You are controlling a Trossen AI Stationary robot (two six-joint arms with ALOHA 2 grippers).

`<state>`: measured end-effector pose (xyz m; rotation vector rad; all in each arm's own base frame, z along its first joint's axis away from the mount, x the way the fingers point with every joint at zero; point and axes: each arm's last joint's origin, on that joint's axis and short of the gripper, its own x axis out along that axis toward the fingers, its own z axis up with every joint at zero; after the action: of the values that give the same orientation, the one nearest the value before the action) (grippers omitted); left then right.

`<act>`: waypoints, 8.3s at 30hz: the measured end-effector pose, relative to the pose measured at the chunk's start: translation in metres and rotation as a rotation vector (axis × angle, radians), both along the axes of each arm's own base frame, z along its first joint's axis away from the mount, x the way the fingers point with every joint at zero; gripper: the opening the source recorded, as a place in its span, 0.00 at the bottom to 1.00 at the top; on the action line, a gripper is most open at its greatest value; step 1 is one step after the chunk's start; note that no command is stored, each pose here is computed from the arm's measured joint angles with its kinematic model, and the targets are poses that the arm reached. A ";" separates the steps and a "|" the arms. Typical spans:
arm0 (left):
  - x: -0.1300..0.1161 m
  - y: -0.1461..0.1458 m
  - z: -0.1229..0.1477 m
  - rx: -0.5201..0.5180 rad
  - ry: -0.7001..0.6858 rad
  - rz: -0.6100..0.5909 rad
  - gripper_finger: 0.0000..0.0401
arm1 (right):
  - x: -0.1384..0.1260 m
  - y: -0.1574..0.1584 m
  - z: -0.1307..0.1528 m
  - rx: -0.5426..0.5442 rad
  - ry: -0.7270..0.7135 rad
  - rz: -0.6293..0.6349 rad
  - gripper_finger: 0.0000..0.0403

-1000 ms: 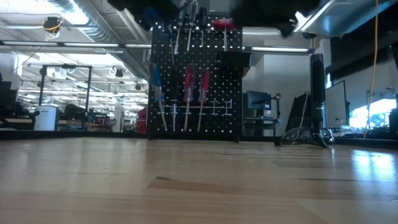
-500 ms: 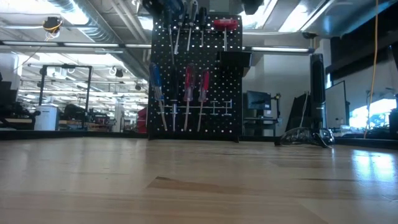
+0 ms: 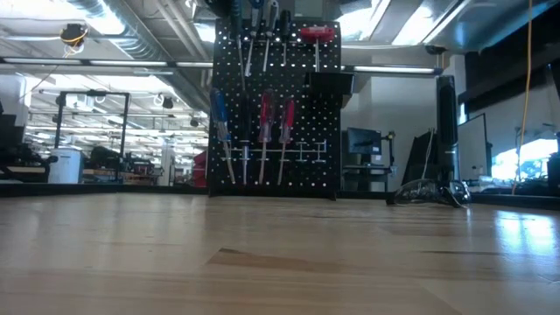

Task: Hang tools onto peg board
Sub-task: Hang the blue pick tool on the peg board

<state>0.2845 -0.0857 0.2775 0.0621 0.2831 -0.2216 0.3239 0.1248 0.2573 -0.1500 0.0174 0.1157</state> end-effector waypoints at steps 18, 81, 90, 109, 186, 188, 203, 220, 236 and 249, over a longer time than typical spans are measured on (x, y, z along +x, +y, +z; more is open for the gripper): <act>0.002 0.004 0.003 0.001 0.002 0.016 0.14 | 0.001 -0.008 0.003 -0.006 -0.007 -0.065 0.02; -0.034 0.010 0.039 0.411 -0.633 0.199 0.37 | 0.012 -0.030 0.055 0.264 -0.551 -0.041 0.01; -0.037 0.004 0.038 0.427 -0.612 0.199 0.27 | 0.017 -0.029 0.054 0.257 -0.542 -0.043 0.01; -0.056 0.000 0.050 0.430 -0.581 0.310 0.01 | 0.017 -0.029 0.053 0.182 -0.497 -0.057 0.20; -0.017 0.037 0.047 0.034 0.295 0.578 0.02 | 0.048 -0.044 -0.023 -0.611 0.294 -0.664 0.14; -0.017 0.037 0.047 0.031 0.298 0.574 0.02 | 0.048 -0.044 -0.023 -0.614 0.298 -0.663 0.14; -0.017 0.038 0.047 0.028 0.302 0.579 0.03 | 0.046 -0.045 -0.027 -0.644 0.339 -0.690 0.03; -0.018 0.038 0.048 0.078 0.300 0.554 0.25 | 0.047 -0.044 -0.026 -0.635 0.330 -0.684 0.01; -0.096 0.045 0.096 0.069 0.168 0.667 0.34 | 0.031 -0.065 0.027 -0.362 0.118 -0.848 0.01; -0.098 0.044 0.085 0.083 0.168 0.677 0.34 | 0.034 -0.163 0.053 -0.033 -0.186 -0.949 0.01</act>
<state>0.1862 -0.0414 0.3625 0.0267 0.4643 0.4601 0.3579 -0.0381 0.3107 -0.1715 -0.0950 -0.8462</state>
